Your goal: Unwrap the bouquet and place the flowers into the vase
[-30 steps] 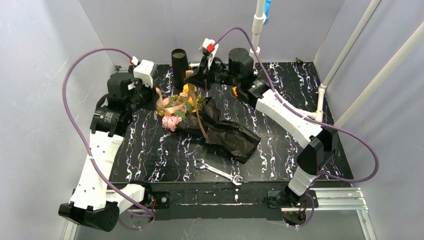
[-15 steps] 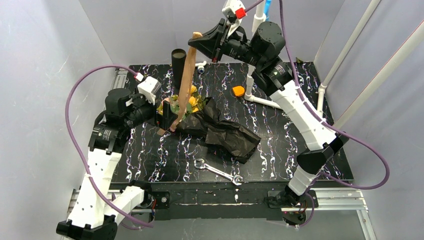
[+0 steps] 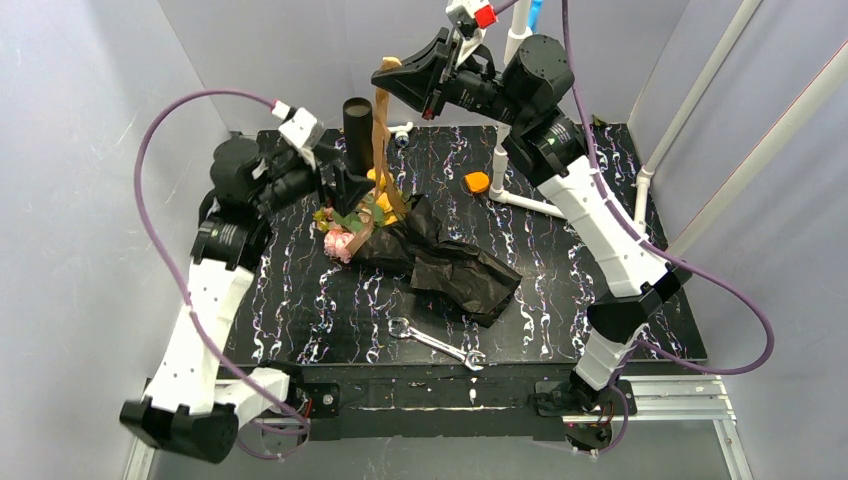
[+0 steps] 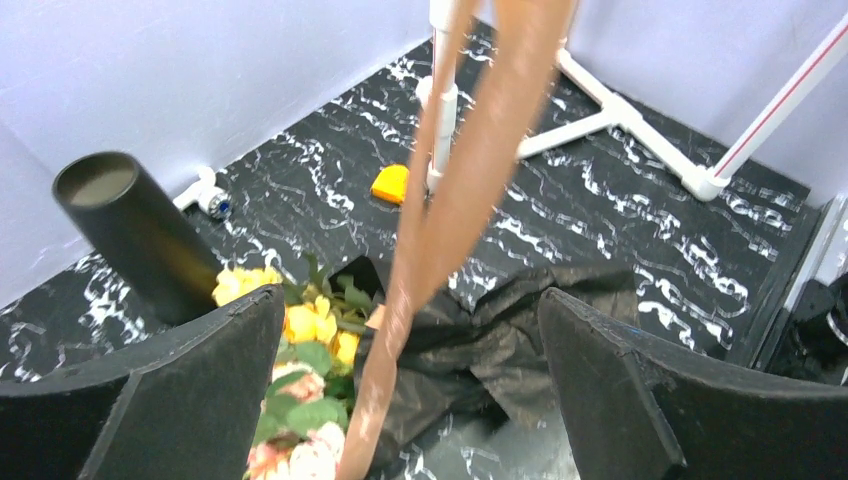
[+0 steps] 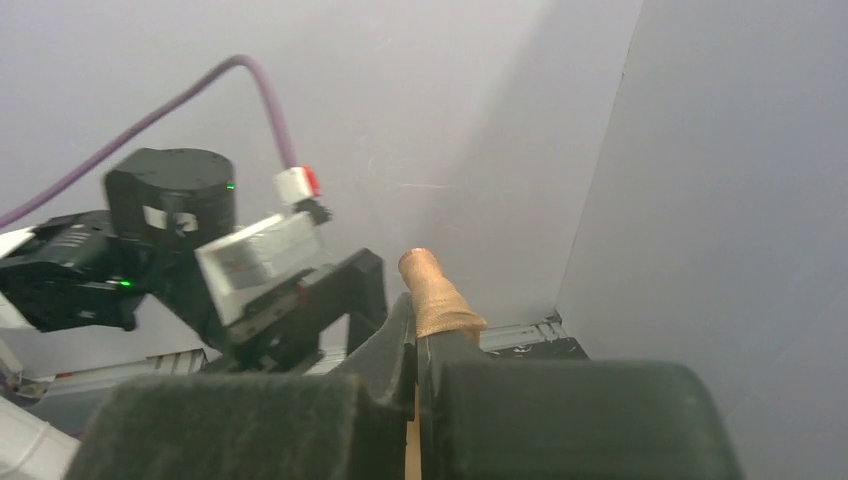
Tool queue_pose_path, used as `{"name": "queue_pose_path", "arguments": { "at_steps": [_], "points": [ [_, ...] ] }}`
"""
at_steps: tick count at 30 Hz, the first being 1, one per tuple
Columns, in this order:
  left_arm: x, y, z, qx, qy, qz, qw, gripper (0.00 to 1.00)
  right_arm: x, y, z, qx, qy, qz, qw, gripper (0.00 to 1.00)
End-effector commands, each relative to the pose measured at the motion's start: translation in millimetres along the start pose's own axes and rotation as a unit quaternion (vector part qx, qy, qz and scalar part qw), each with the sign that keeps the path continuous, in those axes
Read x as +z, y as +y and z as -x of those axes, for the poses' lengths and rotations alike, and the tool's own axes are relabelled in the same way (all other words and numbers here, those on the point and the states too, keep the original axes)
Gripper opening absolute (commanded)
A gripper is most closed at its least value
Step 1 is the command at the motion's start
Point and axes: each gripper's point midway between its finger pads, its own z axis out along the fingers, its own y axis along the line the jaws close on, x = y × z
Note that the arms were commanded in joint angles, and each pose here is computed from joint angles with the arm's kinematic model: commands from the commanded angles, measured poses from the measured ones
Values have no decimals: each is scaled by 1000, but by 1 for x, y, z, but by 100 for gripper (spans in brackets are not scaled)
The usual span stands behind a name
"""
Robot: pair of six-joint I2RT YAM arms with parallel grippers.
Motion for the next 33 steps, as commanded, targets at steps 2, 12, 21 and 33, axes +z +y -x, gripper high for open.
{"name": "queue_pose_path", "arguments": {
  "at_steps": [2,12,21,33],
  "points": [
    [31,3,36,-16,-63,-38,997,98,-1,10,44,-29,-52,12,998,1],
    [59,-17,23,-70,-51,-99,991,87,-3,2,67,-43,-78,-18,996,1],
    [29,-49,-11,-62,6,-150,987,85,-9,-5,74,-54,-85,-21,995,1],
    [44,-16,-2,83,4,-102,991,97,-11,12,78,-44,-102,23,994,1]
  ]
}}
